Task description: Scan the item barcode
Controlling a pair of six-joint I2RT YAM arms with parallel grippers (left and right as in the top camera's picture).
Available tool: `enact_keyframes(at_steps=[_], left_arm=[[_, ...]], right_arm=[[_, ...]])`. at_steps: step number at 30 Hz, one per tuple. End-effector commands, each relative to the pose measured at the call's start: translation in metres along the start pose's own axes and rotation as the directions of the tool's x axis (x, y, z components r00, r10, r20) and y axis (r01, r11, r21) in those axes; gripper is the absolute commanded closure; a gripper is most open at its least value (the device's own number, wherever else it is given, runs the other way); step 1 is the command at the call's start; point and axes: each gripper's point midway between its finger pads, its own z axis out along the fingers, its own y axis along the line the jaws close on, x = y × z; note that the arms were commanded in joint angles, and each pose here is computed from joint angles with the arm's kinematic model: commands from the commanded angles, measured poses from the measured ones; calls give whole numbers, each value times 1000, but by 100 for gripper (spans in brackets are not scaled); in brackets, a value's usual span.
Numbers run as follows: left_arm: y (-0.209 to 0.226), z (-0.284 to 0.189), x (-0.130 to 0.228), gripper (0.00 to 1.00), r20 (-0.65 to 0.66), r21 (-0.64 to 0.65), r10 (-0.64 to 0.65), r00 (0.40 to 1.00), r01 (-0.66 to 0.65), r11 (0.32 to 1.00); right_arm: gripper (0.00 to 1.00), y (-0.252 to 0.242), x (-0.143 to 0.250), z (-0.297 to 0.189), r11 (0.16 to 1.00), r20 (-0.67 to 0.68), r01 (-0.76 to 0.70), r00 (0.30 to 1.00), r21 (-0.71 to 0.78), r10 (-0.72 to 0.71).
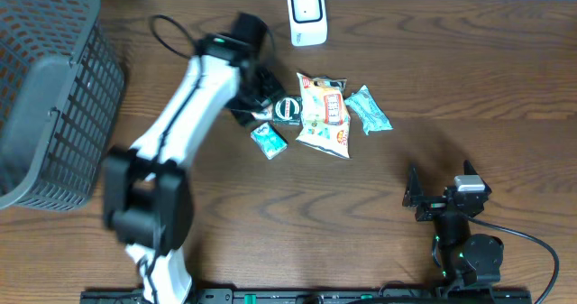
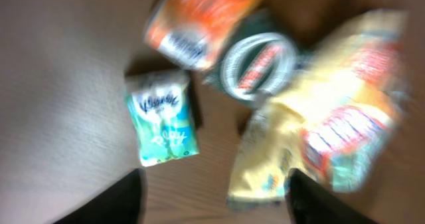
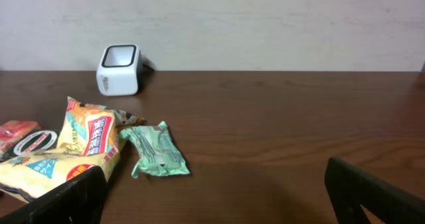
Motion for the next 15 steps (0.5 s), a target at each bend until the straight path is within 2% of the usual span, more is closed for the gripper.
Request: enact_keyframes(at_steps=[1,3,4,9,15], left_arm=[[-15,-73,-16,23,187,73,334,924,-352,933],[-4,-94,-30,21,276,-11,406,871,-419,908],[3,-102,-37,2,309,-60,419,854,-423,904],[51,-137,-80,2,461,-351,418,783,-272,896],[81,-153,-100,2,504,-453,400,765,-160,877]], right_arm=[[1,-1,0,0,1000,0,-4,1000,3,4],[1,-1,0,0,1000,0,-4,1000,3,4],[1,-1,0,0,1000,0,-4,1000,3,4],[1,-1,0,0,1000,0,-4,1000,3,4],[1,-1,0,0,1000,0,-4,1000,3,4]])
